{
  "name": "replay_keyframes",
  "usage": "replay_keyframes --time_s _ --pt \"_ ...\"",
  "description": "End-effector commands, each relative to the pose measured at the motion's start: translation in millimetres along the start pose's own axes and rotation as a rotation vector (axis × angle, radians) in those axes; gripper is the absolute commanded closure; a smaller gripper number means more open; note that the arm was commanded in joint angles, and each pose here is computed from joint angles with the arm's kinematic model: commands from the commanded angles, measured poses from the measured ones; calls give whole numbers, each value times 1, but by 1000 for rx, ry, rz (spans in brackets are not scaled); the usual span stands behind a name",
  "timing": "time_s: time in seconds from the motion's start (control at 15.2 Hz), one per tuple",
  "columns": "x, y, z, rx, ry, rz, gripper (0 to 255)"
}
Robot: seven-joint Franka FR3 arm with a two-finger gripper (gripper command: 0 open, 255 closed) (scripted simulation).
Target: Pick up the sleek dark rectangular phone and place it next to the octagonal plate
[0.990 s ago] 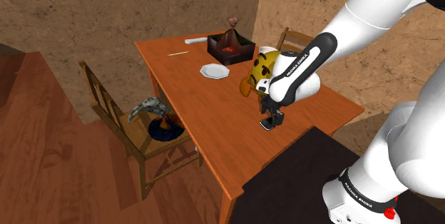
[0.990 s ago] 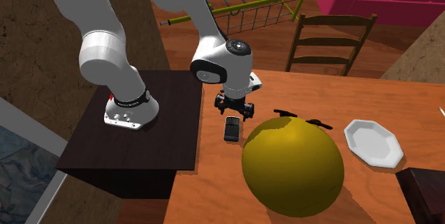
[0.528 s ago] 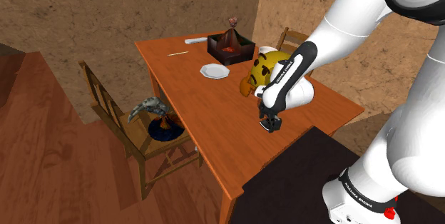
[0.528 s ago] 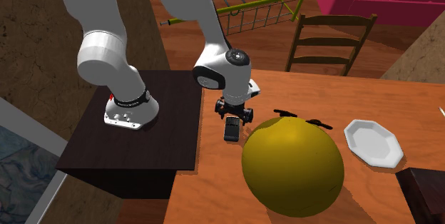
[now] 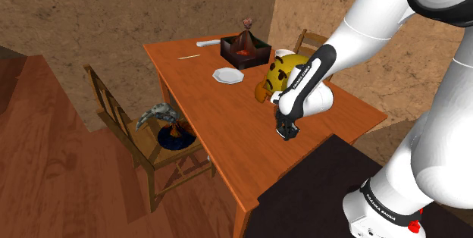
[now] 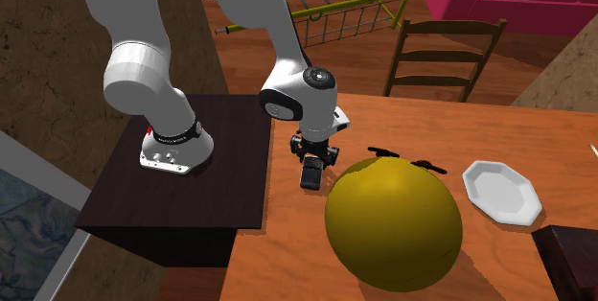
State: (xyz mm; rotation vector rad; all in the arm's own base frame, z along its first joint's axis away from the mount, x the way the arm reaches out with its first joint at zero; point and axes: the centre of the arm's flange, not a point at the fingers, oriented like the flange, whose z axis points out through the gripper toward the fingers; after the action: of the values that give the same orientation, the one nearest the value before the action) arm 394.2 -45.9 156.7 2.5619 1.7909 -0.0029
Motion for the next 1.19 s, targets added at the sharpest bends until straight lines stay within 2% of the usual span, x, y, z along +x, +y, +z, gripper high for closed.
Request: replay_keyframes --time_s 0.0,0.53,1.12 --pt "0 0 0 0 0 0 255" --pt "0 0 0 0 0 0 255" --pt "0 1 -47 0 0 0 255"
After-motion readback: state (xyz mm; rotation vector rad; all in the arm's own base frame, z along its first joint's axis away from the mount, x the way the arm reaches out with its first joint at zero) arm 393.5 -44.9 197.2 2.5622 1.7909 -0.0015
